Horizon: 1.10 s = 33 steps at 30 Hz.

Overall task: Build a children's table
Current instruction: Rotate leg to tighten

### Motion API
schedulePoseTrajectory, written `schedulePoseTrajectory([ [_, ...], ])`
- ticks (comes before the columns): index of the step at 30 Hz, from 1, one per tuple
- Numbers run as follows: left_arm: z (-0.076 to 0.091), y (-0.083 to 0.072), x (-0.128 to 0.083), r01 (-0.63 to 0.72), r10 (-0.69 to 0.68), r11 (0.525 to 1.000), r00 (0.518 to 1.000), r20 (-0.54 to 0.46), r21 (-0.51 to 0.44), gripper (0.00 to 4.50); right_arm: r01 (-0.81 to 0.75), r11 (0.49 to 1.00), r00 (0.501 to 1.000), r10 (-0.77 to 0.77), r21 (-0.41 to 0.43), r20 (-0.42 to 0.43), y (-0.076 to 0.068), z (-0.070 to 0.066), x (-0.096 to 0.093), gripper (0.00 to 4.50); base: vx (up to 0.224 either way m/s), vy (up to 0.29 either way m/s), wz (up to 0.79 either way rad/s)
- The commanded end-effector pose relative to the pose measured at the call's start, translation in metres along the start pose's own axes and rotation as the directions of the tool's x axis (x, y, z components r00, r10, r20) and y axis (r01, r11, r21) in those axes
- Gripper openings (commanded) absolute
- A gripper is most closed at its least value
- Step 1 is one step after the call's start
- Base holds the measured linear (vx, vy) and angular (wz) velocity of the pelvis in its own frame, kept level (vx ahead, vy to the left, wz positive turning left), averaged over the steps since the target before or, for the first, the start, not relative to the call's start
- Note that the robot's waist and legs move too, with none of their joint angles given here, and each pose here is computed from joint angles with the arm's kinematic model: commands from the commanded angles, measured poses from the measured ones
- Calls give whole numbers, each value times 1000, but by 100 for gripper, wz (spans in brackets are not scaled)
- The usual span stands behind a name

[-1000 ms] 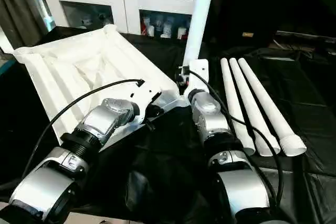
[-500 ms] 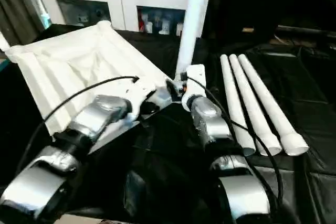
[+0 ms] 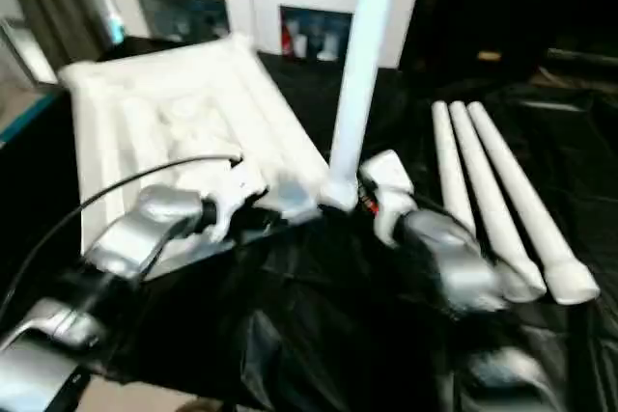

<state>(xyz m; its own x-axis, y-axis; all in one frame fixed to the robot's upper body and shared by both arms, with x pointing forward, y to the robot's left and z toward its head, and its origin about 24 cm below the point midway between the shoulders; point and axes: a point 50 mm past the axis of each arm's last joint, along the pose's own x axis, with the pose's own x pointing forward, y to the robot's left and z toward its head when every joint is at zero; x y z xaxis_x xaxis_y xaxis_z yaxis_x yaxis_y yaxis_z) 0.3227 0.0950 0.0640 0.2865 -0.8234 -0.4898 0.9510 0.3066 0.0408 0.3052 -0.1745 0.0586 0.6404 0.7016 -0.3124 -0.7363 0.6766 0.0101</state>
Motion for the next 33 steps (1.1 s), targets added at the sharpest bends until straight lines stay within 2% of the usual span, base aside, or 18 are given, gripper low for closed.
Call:
schedulePoseTrajectory([
  [1,26,-10,2,88,-101,992,985,139,95,0,-120,993,992,120,-20,24,14,9,1,419,0,0,0],
  [7,16,-14,-5,140,-152,985,980,129,98,0,-174,984,985,174,-24,-1,17,5,-15,419,0,0,0],
  [15,11,-16,-6,157,-168,981,980,102,110,0,-164,986,986,164,-8,7,21,3,-12,419,0,0,0],
  [24,9,-17,-5,174,-184,977,980,75,122,0,-109,994,994,109,-3,1,16,-2,-10,419,0,0,0],
  [27,8,-17,-5,180,-189,975,980,64,127,0,-95,995,995,94,6,31,16,-1,-9,394,0,0,0],
  [33,8,-18,-4,183,-192,975,980,60,127,0,-100,995,995,99,11,28,17,-4,-8,342,0,0,0],
])
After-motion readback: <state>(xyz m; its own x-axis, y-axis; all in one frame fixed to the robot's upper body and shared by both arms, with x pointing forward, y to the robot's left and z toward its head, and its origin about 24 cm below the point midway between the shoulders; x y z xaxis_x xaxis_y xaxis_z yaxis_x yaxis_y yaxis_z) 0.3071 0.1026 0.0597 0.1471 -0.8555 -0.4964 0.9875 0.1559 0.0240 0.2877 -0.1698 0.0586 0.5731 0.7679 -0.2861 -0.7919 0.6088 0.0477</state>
